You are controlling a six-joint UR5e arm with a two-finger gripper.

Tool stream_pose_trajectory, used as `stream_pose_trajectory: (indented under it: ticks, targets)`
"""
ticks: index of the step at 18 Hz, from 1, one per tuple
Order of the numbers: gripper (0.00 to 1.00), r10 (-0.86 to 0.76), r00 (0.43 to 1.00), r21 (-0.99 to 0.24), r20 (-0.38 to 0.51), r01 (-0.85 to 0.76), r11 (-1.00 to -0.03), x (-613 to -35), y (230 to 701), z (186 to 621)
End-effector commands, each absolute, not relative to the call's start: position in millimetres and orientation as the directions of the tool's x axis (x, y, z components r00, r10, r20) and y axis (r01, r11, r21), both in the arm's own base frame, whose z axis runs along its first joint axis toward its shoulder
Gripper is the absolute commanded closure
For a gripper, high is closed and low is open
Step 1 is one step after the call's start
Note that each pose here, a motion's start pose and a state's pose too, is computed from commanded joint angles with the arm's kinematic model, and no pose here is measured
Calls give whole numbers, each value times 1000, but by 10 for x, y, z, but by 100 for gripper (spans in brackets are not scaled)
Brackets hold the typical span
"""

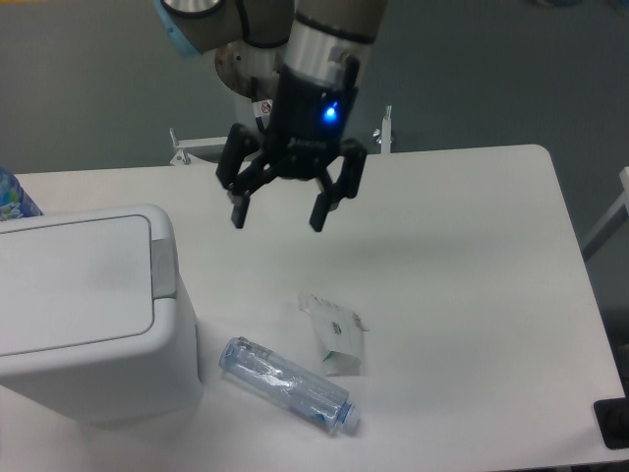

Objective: Open the trash can
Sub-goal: 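Move the open gripper down toward the white trash bin's lid edge, then push the gripper finger against the lid edge to flip the lid open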

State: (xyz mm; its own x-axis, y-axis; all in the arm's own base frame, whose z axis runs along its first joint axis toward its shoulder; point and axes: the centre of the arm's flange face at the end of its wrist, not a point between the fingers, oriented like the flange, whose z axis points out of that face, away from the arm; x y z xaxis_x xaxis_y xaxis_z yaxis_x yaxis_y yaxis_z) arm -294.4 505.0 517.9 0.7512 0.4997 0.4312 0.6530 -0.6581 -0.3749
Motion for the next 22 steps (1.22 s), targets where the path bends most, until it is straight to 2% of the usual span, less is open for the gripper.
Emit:
stream_pose_trajectory:
  ticks: [22]
  targets:
    - [0, 454, 773, -313, 443, 608, -729, -2618, 5443, 4808]
